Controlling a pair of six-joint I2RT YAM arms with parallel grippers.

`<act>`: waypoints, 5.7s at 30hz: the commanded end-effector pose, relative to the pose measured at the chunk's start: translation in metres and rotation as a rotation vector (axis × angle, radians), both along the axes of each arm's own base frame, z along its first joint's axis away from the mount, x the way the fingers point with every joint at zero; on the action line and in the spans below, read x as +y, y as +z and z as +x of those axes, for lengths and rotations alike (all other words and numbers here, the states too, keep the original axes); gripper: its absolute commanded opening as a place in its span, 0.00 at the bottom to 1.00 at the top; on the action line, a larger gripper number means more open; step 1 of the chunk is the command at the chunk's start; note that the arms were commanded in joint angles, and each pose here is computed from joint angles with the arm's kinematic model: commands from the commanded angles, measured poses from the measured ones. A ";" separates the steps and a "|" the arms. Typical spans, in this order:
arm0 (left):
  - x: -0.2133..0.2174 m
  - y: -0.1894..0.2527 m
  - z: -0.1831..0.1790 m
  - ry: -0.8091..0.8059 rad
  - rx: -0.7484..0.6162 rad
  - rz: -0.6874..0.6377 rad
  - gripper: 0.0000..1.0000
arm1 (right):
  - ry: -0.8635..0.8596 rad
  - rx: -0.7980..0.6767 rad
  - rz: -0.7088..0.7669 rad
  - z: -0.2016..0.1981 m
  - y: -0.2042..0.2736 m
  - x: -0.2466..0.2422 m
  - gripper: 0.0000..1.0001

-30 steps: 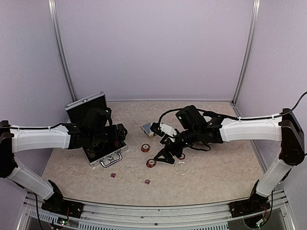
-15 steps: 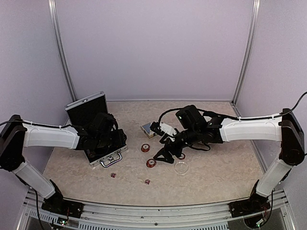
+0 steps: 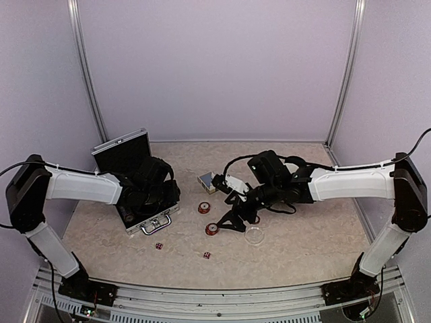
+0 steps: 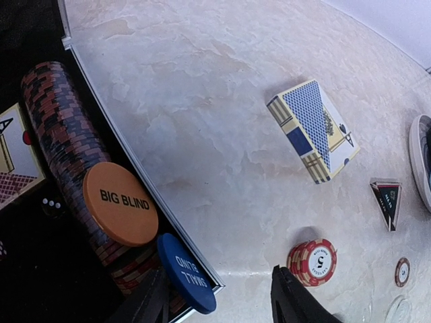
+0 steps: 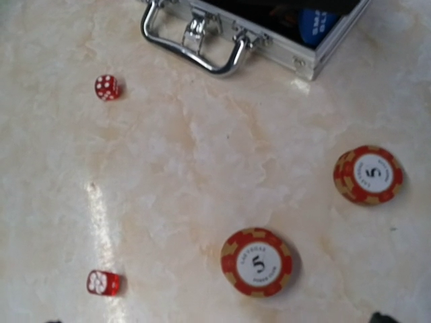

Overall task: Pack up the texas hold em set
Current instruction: Adjust the chip case at the center of the board, then pick up the big blind button from the poker chips pile.

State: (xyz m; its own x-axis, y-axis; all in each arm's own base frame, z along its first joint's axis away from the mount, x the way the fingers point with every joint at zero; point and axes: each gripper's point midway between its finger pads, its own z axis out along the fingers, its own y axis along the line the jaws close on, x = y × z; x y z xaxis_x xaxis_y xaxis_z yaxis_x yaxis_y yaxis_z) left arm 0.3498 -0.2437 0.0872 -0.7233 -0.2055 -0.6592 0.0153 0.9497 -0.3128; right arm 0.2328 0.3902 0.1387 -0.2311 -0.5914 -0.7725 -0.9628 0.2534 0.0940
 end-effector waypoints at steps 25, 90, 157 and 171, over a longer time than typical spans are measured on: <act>0.001 -0.008 0.004 0.030 0.027 0.067 0.34 | 0.022 -0.022 0.054 -0.003 0.014 -0.006 0.99; 0.009 0.011 -0.019 0.104 0.044 0.072 0.00 | 0.057 0.011 0.058 -0.010 0.001 -0.005 0.99; 0.134 0.025 0.035 0.296 0.031 0.771 0.43 | 0.070 0.035 0.061 -0.015 -0.003 -0.005 0.99; 0.051 0.030 0.014 0.110 0.008 0.308 0.65 | 0.068 0.040 0.058 -0.015 -0.005 -0.005 0.99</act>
